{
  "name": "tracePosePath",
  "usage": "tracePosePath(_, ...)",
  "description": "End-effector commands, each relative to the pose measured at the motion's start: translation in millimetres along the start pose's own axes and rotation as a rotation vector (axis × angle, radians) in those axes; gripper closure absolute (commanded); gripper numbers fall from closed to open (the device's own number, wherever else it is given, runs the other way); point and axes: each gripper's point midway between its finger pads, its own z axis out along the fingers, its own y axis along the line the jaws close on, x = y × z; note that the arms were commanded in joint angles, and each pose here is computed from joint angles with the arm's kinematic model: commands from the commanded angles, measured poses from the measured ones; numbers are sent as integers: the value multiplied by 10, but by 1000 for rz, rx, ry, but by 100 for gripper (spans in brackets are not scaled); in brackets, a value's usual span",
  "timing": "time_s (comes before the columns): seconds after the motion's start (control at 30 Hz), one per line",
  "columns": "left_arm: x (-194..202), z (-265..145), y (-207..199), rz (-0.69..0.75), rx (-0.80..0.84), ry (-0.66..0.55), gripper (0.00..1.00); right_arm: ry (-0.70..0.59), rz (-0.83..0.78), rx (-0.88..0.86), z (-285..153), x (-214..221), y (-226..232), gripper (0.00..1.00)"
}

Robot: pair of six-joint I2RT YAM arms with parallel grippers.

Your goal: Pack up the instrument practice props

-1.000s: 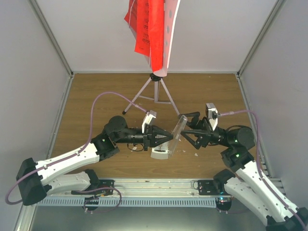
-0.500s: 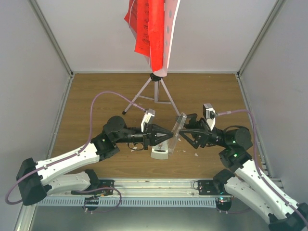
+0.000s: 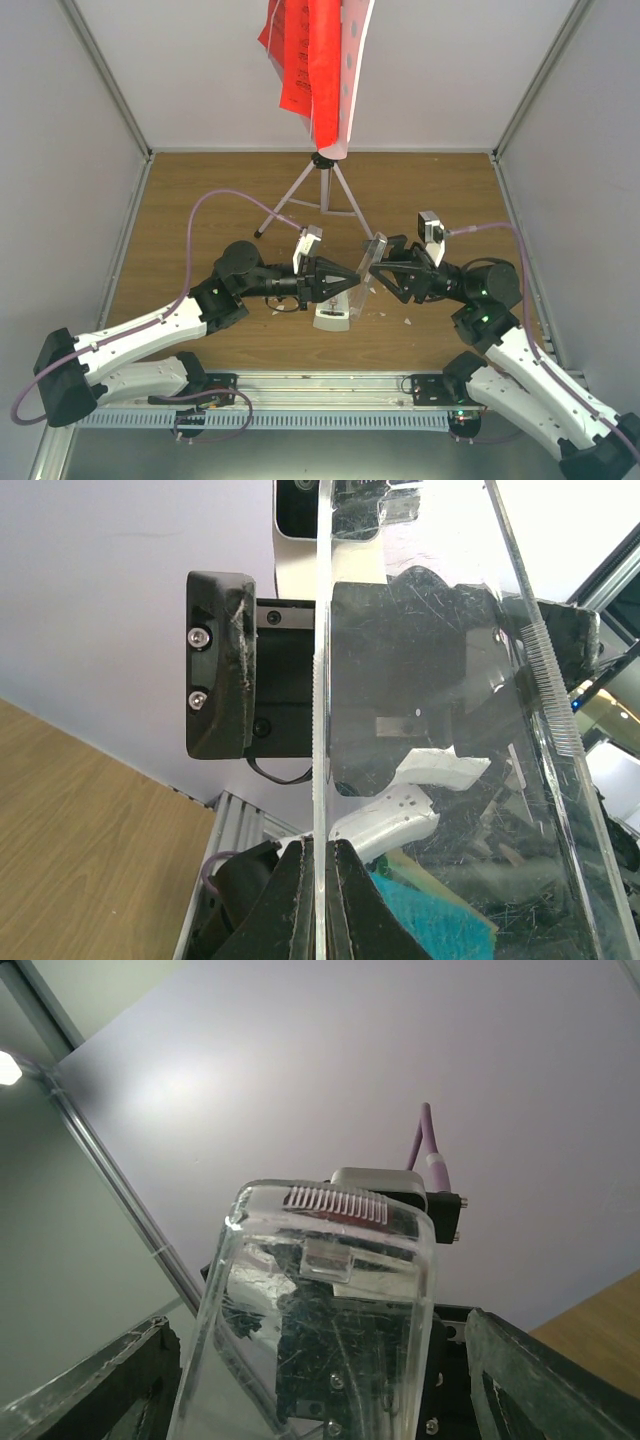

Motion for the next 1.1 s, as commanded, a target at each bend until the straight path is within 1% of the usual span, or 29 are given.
tracePosePath(0.0, -160, 9, -185, 53, 61, -56, 100, -23, -27, -43, 27, -98, 155, 23)
tracePosePath(0.1, -167, 7, -180, 52, 59, -59, 100, -22, -29, -47, 25, -90, 167, 27)
tracePosePath(0.2, -167, 8, -181, 52, 59, -60, 100, -20, -28, -49, 25, -85, 173, 29)
tracePosePath(0.3, -176, 12, -183, 51, 58, -62, 100, -12, -23, -47, 31, -66, 159, 29)
tracePosePath(0.43, -163, 12, -161, 47, 53, -60, 100, -4, -18, -44, 36, -51, 141, 26)
tracePosePath(0.6, -164, 13, -163, 46, 52, -61, 100, -3, -19, -47, 38, -50, 151, 25)
tracePosePath(0.7, -162, 18, -144, 42, 45, -61, 100, -2, -21, -52, 39, -47, 166, 29)
tracePosePath(0.83, -164, 22, -124, 36, 36, -63, 100, 0, -28, -55, 38, -44, 174, 37)
tracePosePath(0.93, -163, 20, -111, 31, 29, -64, 100, -3, -37, -54, 28, -43, 180, 41)
tracePosePath(1.0, -159, 22, -94, 26, 19, -61, 95, -4, -44, -50, 23, -41, 179, 41)
tracePosePath(1.07, -145, 20, -84, 23, 13, -54, 85, -3, -52, -35, 16, -33, 158, 42)
